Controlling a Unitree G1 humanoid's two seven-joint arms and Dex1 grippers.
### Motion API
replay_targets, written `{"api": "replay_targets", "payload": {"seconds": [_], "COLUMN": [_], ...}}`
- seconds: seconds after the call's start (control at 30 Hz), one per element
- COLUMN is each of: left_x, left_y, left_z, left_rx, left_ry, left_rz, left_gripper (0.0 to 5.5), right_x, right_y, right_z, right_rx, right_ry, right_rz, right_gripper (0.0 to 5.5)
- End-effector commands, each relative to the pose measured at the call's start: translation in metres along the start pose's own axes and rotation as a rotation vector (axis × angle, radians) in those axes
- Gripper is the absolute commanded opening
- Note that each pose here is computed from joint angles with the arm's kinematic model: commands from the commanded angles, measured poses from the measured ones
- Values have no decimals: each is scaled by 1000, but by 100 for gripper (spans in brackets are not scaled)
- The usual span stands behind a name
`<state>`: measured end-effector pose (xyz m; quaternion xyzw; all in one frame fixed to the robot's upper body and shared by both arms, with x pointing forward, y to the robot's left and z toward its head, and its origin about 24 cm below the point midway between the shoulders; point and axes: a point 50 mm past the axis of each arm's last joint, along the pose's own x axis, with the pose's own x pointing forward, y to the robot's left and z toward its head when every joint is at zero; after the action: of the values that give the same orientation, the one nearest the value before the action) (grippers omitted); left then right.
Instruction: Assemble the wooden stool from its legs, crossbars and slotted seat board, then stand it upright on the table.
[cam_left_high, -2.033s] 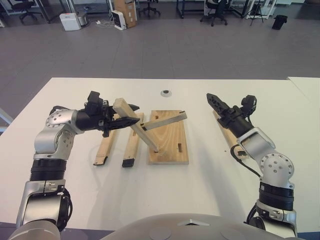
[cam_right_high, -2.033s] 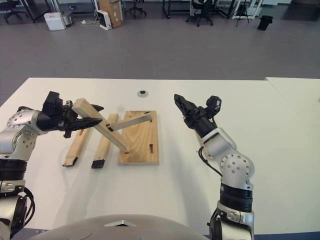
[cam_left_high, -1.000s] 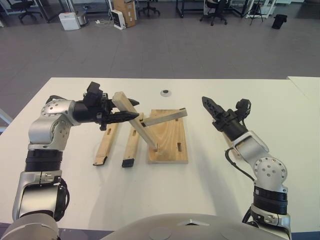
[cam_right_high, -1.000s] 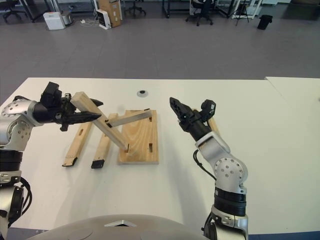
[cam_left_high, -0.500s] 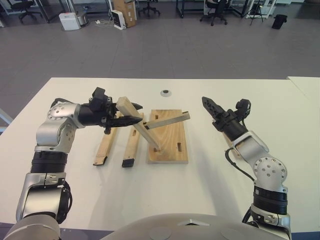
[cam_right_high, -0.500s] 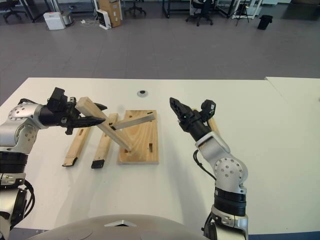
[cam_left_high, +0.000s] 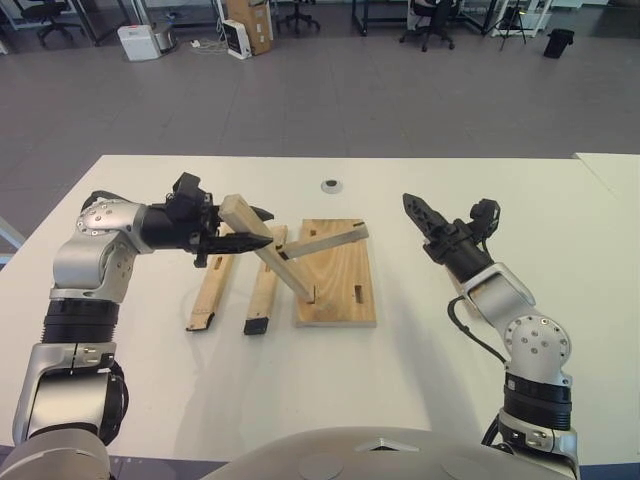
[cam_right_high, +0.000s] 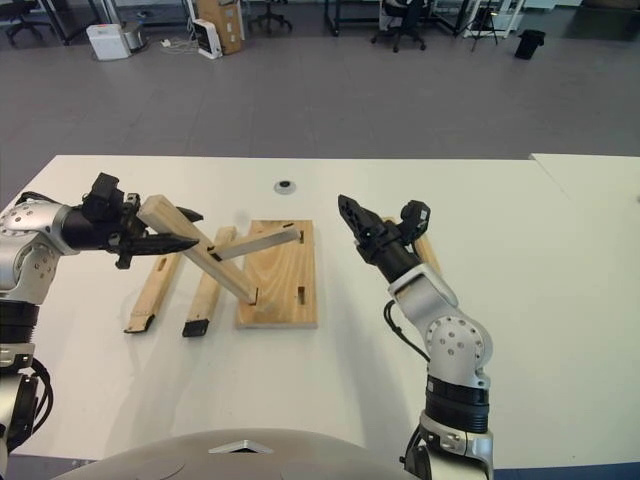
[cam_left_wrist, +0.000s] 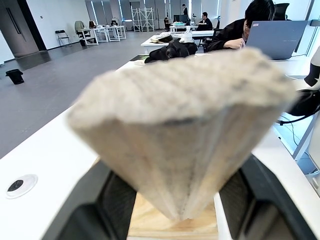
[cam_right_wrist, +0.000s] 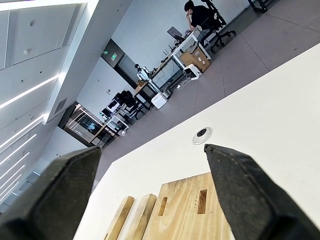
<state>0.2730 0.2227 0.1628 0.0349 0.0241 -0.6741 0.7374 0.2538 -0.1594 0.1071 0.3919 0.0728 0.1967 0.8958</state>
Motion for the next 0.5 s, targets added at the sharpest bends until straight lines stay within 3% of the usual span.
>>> {"api": "replay_targets", "payload": {"seconds": [0.03,0.5], "left_x": [0,11], "left_y": [-1,2], "left_z": [5,4], "left_rx": [26,42], "left_ry": [23,44], "left_rz": [11,-43], "left_gripper": [206,206], "right_x": [-1,1], "right_y": [-2,-1], "right_z": [-3,-8], "right_rx": [-4,4], "right_ry": [9,12], "right_rz": [-18,-8], "right_gripper": [383,383]}}
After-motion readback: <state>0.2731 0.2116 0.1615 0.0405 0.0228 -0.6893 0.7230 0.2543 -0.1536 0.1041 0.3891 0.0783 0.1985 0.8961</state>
